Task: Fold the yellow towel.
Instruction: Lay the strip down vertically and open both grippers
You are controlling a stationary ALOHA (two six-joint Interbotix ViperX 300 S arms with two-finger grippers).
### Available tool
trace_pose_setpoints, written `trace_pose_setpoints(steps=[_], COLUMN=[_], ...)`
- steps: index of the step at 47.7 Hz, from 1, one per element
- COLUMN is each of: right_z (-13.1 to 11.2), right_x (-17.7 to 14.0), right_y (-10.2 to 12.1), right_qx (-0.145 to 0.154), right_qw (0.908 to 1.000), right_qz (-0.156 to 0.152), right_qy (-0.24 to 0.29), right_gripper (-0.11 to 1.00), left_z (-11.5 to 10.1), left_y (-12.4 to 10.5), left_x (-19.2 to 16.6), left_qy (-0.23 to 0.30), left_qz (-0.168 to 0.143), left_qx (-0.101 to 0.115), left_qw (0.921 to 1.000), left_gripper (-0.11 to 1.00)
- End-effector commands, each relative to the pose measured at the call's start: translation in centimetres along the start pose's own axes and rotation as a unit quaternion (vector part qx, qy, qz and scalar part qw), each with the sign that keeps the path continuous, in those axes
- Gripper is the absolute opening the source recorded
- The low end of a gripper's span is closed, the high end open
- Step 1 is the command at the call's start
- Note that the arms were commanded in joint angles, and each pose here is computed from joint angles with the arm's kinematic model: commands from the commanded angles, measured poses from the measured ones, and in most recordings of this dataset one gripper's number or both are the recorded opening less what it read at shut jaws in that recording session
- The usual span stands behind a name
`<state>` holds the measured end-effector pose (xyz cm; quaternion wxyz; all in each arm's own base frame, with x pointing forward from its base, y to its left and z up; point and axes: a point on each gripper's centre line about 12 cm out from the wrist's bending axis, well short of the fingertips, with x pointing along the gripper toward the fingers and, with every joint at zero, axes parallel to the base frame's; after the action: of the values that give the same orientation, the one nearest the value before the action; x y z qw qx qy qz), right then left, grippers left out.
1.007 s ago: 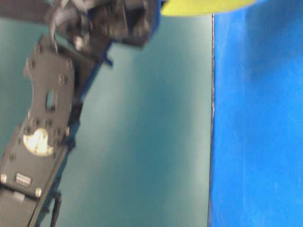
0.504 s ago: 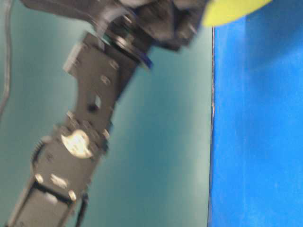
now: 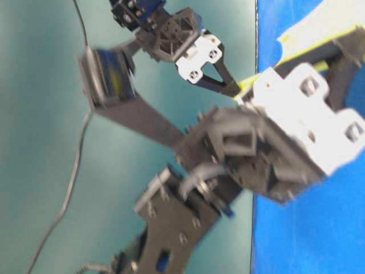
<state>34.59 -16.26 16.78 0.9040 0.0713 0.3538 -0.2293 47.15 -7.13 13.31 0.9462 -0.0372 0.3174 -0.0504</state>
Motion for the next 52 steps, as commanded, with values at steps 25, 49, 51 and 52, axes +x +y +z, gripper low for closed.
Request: trace_pose_setpoints(steps=[25, 49, 51, 52], right_z=[0.3, 0.0, 0.2, 0.4], right_x=[-0.2, -0.1, -0.2, -0.3], right_y=[-0.2, 0.4, 0.6, 0.6], right_qx=[0.02, 0.012, 0.008, 0.008], right_qw=[0.9998, 0.9999, 0.9998, 0.9998], right_qz=[0.0, 0.009, 0.012, 0.013], right_qy=[-0.005, -0.005, -0.01, -0.012], right_gripper=[0.03, 0.61, 0.61, 0.61], left_z=[0.8, 1.7, 1.9, 2.0], left_y=[-2.5, -1.9, -1.8, -1.7], left_x=[-1.8, -4.2, -4.4, -4.5], left_qy=[-0.022, -0.007, -0.009, -0.01], left_qz=[-0.023, -0.017, -0.016, -0.015], left_qx=[0.021, 0.036, 0.038, 0.039], left_qw=[0.9993, 0.9992, 0.9991, 0.9991], left_gripper=[0.11, 0.73, 0.72, 0.72])
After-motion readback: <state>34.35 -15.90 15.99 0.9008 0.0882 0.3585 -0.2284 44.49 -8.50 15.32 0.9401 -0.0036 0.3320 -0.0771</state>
